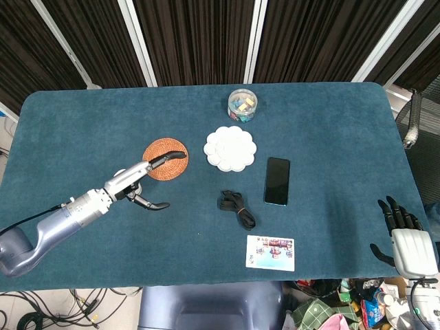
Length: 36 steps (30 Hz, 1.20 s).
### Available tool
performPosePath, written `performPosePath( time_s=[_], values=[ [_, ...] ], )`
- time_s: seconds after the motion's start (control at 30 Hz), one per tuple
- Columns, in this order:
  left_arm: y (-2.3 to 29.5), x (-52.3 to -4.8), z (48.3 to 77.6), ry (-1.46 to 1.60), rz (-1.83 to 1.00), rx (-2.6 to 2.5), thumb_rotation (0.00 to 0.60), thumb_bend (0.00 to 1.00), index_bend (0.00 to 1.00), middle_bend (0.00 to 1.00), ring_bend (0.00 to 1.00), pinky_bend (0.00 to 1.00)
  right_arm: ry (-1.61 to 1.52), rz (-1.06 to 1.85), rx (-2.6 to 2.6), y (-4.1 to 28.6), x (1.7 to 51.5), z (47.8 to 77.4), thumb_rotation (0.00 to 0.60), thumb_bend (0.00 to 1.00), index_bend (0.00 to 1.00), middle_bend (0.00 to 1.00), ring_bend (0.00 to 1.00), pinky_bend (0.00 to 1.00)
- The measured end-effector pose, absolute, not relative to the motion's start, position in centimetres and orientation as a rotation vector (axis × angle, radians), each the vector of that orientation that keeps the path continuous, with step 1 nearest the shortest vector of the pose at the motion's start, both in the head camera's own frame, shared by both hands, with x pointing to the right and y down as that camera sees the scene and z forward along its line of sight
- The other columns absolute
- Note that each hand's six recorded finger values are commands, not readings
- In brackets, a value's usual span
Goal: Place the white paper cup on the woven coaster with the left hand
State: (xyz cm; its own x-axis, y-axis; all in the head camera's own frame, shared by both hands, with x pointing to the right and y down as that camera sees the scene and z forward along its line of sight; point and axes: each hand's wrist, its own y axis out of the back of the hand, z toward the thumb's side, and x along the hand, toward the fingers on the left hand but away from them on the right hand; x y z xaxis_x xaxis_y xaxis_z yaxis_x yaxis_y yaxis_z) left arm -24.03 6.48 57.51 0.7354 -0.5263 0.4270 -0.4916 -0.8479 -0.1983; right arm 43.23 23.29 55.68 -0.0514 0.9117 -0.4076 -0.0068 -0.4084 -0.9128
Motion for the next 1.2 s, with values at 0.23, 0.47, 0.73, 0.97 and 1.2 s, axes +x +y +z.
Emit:
performPosePath(
  time_s=[0.23, 0.47, 0.73, 0.97, 1.2],
  values=[
    [7.0, -24.2, 57.7, 0.820, -0.745, -2.847, 0.600, 0.24, 0.02, 0.07, 0.00, 0.00, -1.002, 1.543, -1.482, 23.3, 43.0, 55.6, 0.600, 0.13, 0.06, 0.01, 0.11, 0.18],
    [7.2, -24.1, 57.5, 0.781, -0.763, -2.774, 0.600, 0.24, 0.02, 0.07, 0.00, 0.00, -1.007, 1.549, -1.494, 23.2, 43.0, 55.8, 0.600, 0.13, 0.06, 0.01, 0.11, 0.18],
    [7.1, -24.6, 57.5, 0.823, -0.791, -2.738, 0.600, 0.24, 0.02, 0.07, 0.00, 0.00, -1.009, 1.545, -1.483, 23.3, 43.1, 55.4, 0.600, 0.13, 0.06, 0.01, 0.11, 0.18],
    [7.7, -25.0, 57.8, 0.816, -0.824, -2.741, 0.600, 0.24, 0.02, 0.07, 0.00, 0.00, -1.014, 1.540, -1.484, 23.4, 43.1, 55.2, 0.600, 0.13, 0.06, 0.01, 0.11, 0.18],
    [7.1, -27.1, 57.7, 0.857, -0.860, -2.663, 0.600, 0.24, 0.02, 0.06, 0.00, 0.00, -1.022, 1.555, -1.485, 23.4, 43.4, 55.4, 0.600, 0.13, 0.06, 0.01, 0.11, 0.18]
  ],
)
